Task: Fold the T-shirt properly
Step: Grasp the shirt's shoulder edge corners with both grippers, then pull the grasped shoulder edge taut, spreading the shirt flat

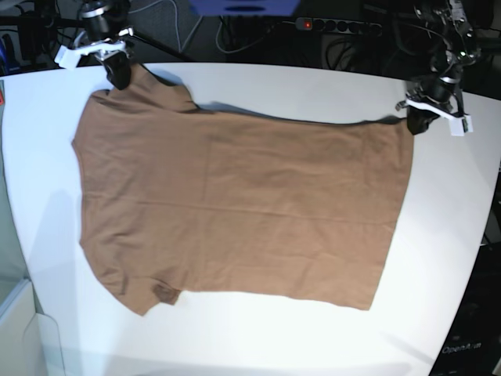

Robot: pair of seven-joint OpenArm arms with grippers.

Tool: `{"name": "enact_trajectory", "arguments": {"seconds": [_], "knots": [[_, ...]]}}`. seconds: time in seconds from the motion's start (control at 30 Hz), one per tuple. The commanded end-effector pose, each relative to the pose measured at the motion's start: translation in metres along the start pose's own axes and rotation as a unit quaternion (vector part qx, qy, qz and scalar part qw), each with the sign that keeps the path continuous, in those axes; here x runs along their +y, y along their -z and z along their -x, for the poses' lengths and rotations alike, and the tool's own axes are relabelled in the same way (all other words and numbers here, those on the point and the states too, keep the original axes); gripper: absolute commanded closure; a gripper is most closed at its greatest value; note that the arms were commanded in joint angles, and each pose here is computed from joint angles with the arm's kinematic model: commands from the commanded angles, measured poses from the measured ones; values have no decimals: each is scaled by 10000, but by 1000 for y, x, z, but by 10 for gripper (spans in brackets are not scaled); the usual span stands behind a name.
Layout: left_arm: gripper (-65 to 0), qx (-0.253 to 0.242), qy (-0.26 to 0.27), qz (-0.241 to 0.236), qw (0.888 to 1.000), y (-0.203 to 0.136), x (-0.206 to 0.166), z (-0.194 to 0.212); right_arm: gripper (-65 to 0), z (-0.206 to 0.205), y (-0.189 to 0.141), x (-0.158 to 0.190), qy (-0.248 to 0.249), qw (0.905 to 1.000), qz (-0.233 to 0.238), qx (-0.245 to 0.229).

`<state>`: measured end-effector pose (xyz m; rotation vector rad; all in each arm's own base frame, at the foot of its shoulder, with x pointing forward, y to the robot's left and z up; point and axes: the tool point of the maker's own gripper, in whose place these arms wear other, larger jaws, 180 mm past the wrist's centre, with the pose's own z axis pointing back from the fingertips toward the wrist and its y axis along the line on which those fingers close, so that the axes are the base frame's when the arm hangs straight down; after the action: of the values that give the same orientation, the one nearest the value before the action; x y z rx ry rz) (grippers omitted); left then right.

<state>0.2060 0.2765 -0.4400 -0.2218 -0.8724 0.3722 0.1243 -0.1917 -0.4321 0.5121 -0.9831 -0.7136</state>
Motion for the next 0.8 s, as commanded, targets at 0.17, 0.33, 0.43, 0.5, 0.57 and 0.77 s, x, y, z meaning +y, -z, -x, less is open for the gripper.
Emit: {"name": "enact_trajectory", "arguments": {"seconds": [0.17,0.33,0.43,0.5,0.57,0.77], "knots": [[-32,223,472,366,9980,-11,-20,-6,-15,-9,-2,1,-53,9999,-62,-81],[-32,22,642,395,9971,-18,-33,-30,-13,-20,0,1,-215,9996,-121,-96],[-32,78,719,415,9965,-18,-37,-35,-13,-27,6,10,-248,9992,-270,-155],[-32,78,770,420,9961,-20,-39,-37,-13,-31,7,18,-287,9987,-388,-179],[-32,62,778,425,9960,-20,-40,-38,-12,-35,9,28,-507,9971,-549,-172],[-29,106,766,402,9962,-19,-39,-36,-12,-41,13,49,-770,9931,-854,-242]]}}
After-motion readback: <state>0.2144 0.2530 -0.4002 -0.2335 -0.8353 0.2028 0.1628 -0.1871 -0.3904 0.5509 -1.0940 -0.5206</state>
